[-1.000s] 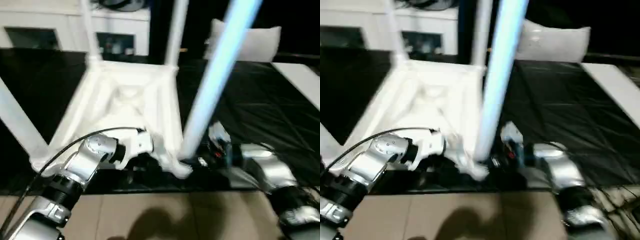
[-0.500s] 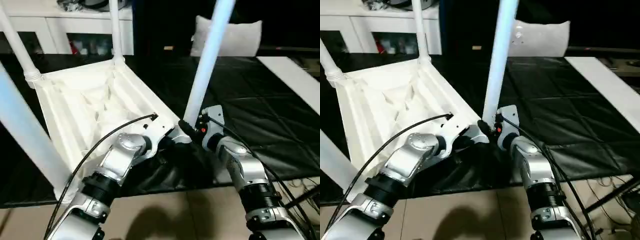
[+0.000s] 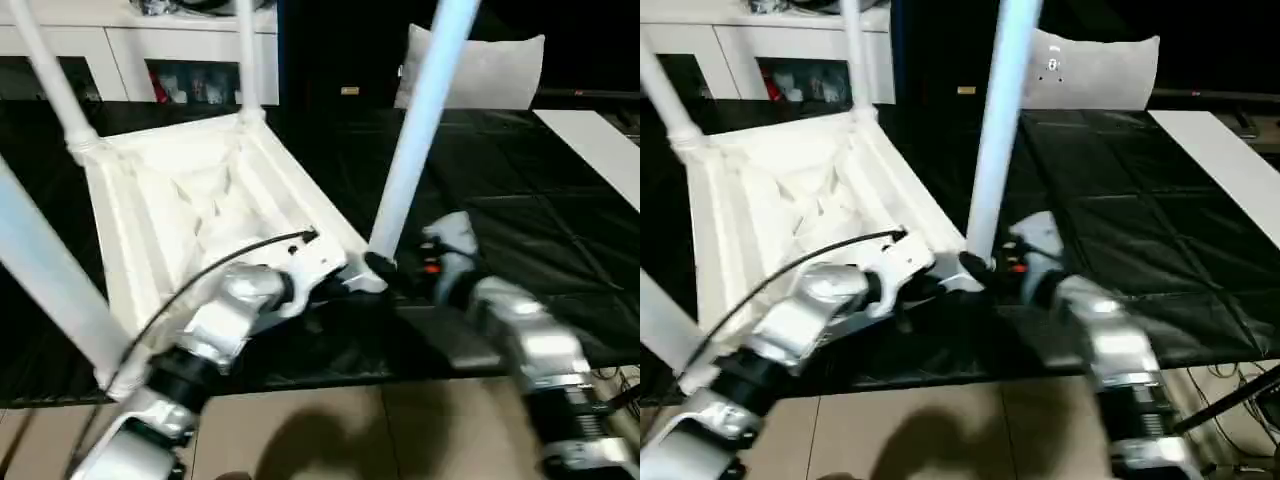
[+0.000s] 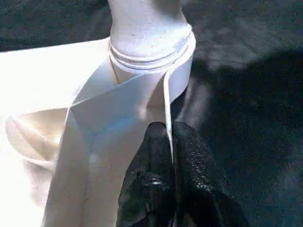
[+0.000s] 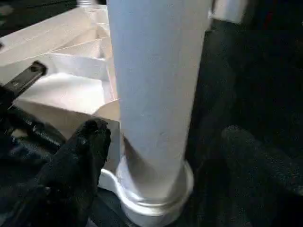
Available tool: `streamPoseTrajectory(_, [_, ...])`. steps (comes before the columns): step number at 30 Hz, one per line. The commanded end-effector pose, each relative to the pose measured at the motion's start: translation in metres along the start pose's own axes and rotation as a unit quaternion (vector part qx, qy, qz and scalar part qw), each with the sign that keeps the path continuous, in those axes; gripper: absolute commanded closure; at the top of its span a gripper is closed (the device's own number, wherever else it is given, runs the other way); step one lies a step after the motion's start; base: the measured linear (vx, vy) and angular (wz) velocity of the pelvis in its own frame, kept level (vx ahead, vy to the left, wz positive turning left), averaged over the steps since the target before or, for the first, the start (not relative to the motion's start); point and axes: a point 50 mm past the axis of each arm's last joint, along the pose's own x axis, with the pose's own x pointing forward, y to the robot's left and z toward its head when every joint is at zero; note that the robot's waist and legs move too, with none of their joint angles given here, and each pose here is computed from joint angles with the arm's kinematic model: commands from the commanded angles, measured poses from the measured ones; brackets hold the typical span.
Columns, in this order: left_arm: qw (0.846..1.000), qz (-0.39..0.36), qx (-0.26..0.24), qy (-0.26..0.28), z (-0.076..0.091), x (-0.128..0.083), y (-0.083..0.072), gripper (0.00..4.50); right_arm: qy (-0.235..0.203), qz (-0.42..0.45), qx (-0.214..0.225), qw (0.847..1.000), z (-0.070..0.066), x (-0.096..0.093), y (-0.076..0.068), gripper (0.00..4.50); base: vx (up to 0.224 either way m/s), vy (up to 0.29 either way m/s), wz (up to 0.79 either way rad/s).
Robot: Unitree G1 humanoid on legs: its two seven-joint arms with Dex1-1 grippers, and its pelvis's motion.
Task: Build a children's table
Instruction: Rotate leg to tighten
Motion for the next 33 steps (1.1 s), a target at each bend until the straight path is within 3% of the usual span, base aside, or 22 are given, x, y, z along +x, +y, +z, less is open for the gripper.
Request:
streamPoseTrajectory(1, [0.999,-0.038,0.017,-0.023,0.001,0.002,-0.008,4.50,-0.001,0.023,-0.022,0.999,0.004,-0.003,0.001,0.15,0.000,0.000,0.00])
streamPoseTrajectory(5, [0.991,-0.114,0.064,-0.009,-0.007,-0.009,-0.012,4.50,0.029,0.139,-0.043,0.989,0.003,-0.022,0.004,0.15,0.000,0.000,0.00])
streamPoseTrajectory(8, [0.987,-0.140,0.082,-0.005,-0.009,-0.013,-0.014,4.50,0.037,0.166,-0.051,0.984,0.002,-0.025,0.005,0.15,0.000,0.000,0.00])
streamPoseTrajectory(9, [0.983,-0.157,0.094,0.001,-0.011,-0.015,-0.015,4.50,0.048,0.189,-0.054,0.979,0.001,-0.026,0.006,0.42,0.000,0.000,0.00])
streamPoseTrajectory(11, [0.976,-0.185,0.111,0.008,-0.014,-0.020,-0.017,4.50,0.062,0.225,-0.059,0.971,-0.001,-0.029,0.007,0.42,0.000,0.000,0.00])
streamPoseTrajectory(16, [0.961,-0.242,0.131,0.018,-0.017,-0.028,-0.022,4.50,0.076,0.279,-0.058,0.956,-0.004,-0.026,0.010,0.90,0.000,0.000,0.00])
streamPoseTrajectory(33, [0.954,-0.269,0.132,0.021,-0.022,-0.035,-0.021,4.50,0.075,0.344,-0.015,0.936,-0.018,-0.019,0.019,2.42,0.000,0.000,0.00])
